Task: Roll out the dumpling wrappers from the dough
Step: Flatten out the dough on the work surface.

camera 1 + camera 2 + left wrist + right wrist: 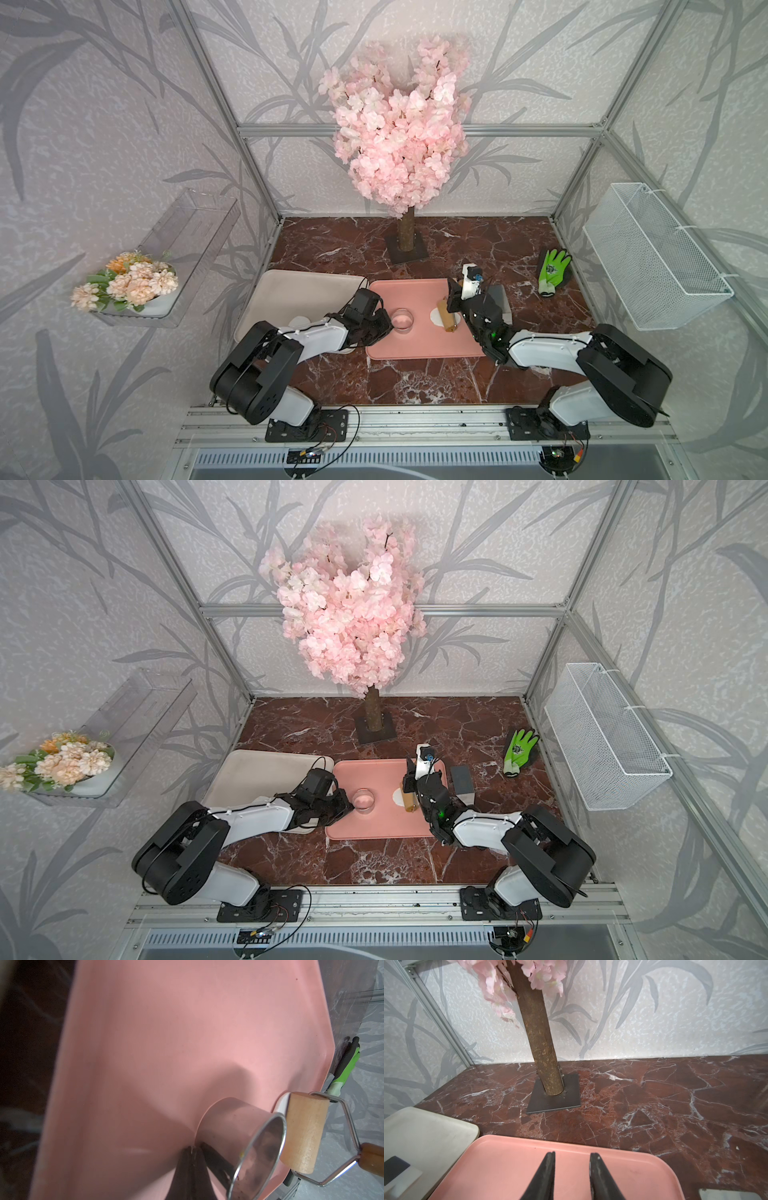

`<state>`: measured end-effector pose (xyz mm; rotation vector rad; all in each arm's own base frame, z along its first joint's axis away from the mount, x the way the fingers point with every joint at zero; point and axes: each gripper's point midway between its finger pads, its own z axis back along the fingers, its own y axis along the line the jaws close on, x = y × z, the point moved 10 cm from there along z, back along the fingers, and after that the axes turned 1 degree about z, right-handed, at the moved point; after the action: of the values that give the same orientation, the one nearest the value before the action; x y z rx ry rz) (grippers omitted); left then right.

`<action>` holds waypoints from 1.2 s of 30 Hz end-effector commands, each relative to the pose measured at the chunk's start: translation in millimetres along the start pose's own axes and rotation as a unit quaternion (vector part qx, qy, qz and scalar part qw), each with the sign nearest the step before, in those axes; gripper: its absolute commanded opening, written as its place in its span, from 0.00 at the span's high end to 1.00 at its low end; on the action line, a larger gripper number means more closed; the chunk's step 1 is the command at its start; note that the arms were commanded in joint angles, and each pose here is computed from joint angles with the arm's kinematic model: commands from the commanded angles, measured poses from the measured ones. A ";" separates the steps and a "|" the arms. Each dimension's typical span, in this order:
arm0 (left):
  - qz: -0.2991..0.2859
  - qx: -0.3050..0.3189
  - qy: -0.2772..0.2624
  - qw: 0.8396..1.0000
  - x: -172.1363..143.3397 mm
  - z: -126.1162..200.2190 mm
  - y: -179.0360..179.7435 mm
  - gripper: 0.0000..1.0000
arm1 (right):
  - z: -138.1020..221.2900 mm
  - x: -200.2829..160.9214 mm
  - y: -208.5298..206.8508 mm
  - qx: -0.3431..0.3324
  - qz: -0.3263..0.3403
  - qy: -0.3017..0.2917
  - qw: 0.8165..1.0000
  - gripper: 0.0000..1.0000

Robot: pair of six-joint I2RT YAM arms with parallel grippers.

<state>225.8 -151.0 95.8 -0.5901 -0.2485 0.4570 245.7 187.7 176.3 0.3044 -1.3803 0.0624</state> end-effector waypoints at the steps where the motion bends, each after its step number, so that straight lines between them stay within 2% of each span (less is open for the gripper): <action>1: 0.023 0.128 0.039 0.991 -18.2 -6.5 47.0 1.00 | 9.4 -26.4 -21.2 -0.063 0.042 0.033 0.997 1.00; 5: 0.022 0.127 0.043 0.991 -18.5 -7.2 46.8 1.00 | 22.9 -41.0 -37.6 -0.101 0.070 0.045 0.991 1.00; 11: 0.020 0.131 0.043 0.990 -17.7 -7.9 46.3 1.00 | 33.0 -47.7 -47.3 -0.119 0.078 0.052 0.988 1.00; 20: 0.023 0.133 0.045 0.990 -18.2 -9.8 48.5 1.00 | 34.2 -29.2 -45.9 -0.131 0.080 0.029 0.988 1.00; 30: 0.024 0.130 0.042 0.990 -19.1 -7.3 48.7 1.00 | 30.3 52.7 -9.7 -0.025 0.055 -0.054 0.997 1.00; 33: 0.024 0.131 0.041 0.990 -19.5 -8.1 49.9 1.00 | 25.9 60.2 -2.4 -0.004 0.051 -0.059 0.997 1.00; 36: 0.026 0.131 0.042 0.990 -19.3 -8.6 49.9 1.00 | 17.3 47.5 1.6 0.012 0.045 -0.049 0.998 1.00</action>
<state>227.4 -152.3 95.5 -0.5938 -0.2456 0.4545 234.7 169.2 226.2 0.2117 -1.4853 0.1024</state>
